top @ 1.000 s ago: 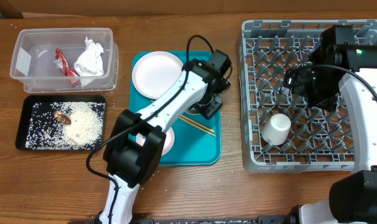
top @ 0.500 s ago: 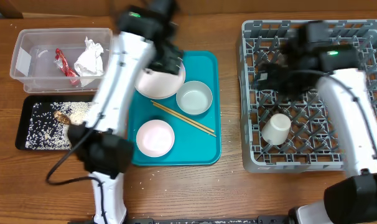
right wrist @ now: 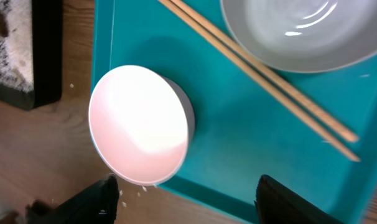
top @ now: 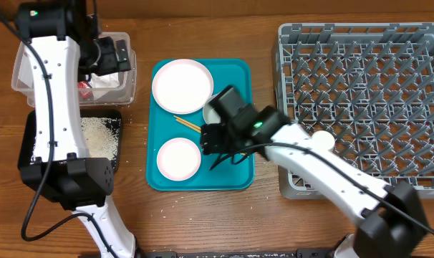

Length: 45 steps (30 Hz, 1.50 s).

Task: Sort waste into correct bins and load items into the dishwasher
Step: 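Grasp the pink bowl on the teal tray with right gripper, then carry the pink bowl to the back of the dish rack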

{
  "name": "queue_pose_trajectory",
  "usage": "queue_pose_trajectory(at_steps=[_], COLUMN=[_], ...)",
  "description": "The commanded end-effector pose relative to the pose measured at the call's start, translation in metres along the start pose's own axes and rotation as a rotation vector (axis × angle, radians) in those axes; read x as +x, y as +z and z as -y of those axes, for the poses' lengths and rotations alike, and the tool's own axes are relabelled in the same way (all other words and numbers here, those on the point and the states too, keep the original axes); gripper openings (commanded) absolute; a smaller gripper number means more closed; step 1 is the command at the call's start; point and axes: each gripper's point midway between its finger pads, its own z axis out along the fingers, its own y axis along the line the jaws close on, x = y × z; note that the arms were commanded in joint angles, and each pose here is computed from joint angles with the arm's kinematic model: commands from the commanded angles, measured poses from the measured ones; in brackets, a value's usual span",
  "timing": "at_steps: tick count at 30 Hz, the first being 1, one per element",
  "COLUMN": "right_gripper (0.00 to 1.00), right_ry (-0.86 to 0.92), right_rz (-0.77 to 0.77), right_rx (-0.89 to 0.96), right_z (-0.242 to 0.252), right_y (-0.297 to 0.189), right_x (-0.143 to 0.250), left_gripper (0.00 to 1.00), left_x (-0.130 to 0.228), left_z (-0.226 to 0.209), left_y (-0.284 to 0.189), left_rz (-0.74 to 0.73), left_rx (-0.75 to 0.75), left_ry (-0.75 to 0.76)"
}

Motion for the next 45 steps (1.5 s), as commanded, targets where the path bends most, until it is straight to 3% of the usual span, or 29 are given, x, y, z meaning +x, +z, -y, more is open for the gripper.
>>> queue_pose_trajectory(at_steps=[1,10,18,23,28,32,35,39,42,45], right_gripper=[0.69,0.45,0.04,0.04,0.04,0.04,0.04,0.04,0.04,0.04], right_ry=[0.065,0.080,0.077,0.070,-0.018,-0.064,-0.036,0.086,0.174,0.229], right_rz=[-0.019,-0.087,-0.109,-0.129,-0.027,0.179,0.420,0.762,0.907,0.933], right_rx=[0.068,0.094,0.097,0.114,0.138,0.241,0.434,0.826,1.028,1.138], right_z=[0.009,0.013,0.013,0.014,-0.001,0.002,0.036,0.105,0.144,0.177], right_y=[0.035,0.086,0.090,0.087,0.019,-0.071,-0.139,-0.220,-0.254,-0.259], right_x=[0.007,0.020,0.026,0.032,0.006,-0.028,-0.058,-0.094,-0.114,-0.138], left_gripper=[1.00,1.00,1.00,1.00,1.00,1.00,1.00,1.00,1.00,1.00], left_x=[-0.003,-0.003,-0.003,-0.003,-0.003,-0.003,-0.003,-0.003,-0.003,-0.003], left_z=[-0.009,-0.010,-0.010,-0.010,-0.010,-0.010,-0.010,-0.010,-0.010,-0.010], left_y=[-0.013,-0.013,-0.013,-0.013,-0.013,-0.013,-0.013,-0.013,-0.013,-0.013], left_rz=[0.034,0.034,0.034,0.034,0.034,0.034,0.034,0.034,0.034,0.034], left_rx=[0.007,0.006,0.006,0.006,0.006,0.006,0.006,0.006,0.006,0.006], left_ry=[-0.037,-0.040,-0.040,-0.040,-0.040,-0.040,-0.040,-0.040,-0.040,-0.040])
